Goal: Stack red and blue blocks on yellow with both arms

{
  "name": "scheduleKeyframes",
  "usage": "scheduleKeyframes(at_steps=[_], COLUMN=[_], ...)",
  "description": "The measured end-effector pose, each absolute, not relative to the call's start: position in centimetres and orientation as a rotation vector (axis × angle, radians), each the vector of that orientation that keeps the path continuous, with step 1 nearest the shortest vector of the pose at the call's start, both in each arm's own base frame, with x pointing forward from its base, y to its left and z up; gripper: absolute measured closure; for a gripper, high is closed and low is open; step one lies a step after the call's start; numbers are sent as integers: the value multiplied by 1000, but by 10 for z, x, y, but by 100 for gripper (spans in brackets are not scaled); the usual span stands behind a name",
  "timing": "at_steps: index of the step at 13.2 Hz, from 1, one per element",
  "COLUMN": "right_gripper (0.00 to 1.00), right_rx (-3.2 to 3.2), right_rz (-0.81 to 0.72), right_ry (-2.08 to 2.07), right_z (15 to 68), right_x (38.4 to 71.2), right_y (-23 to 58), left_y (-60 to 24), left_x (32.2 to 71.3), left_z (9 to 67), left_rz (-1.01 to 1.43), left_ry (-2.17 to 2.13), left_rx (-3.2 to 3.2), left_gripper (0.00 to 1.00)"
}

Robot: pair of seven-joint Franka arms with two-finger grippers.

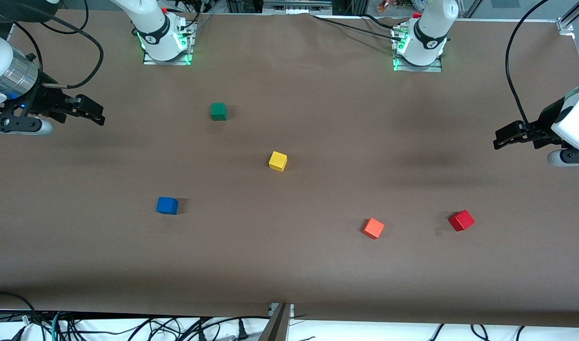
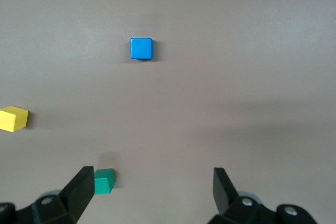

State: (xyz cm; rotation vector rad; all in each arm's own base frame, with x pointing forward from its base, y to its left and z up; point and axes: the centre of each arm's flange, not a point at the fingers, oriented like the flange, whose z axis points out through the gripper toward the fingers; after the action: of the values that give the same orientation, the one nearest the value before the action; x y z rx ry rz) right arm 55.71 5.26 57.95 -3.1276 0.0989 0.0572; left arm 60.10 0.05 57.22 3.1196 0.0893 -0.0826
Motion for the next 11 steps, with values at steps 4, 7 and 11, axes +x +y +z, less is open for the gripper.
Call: scheduleKeyframes(at_steps=[4,7,11], right_gripper=[0,0,0], right_rx=[-3128,-3128,-3127], right_rz=[57,56,54], right_ry=[98,98,98], right_z=[580,580,580], right_x=[557,557,557], right_y=[53,53,53], left_y=[11,42,60], left_x=[610,626,657], left_z=[547,505,444], left_rz=[-147,-207,-169], left_ry=[115,191,314], left_rx=[3116,3102,3095], left_gripper=[0,0,0])
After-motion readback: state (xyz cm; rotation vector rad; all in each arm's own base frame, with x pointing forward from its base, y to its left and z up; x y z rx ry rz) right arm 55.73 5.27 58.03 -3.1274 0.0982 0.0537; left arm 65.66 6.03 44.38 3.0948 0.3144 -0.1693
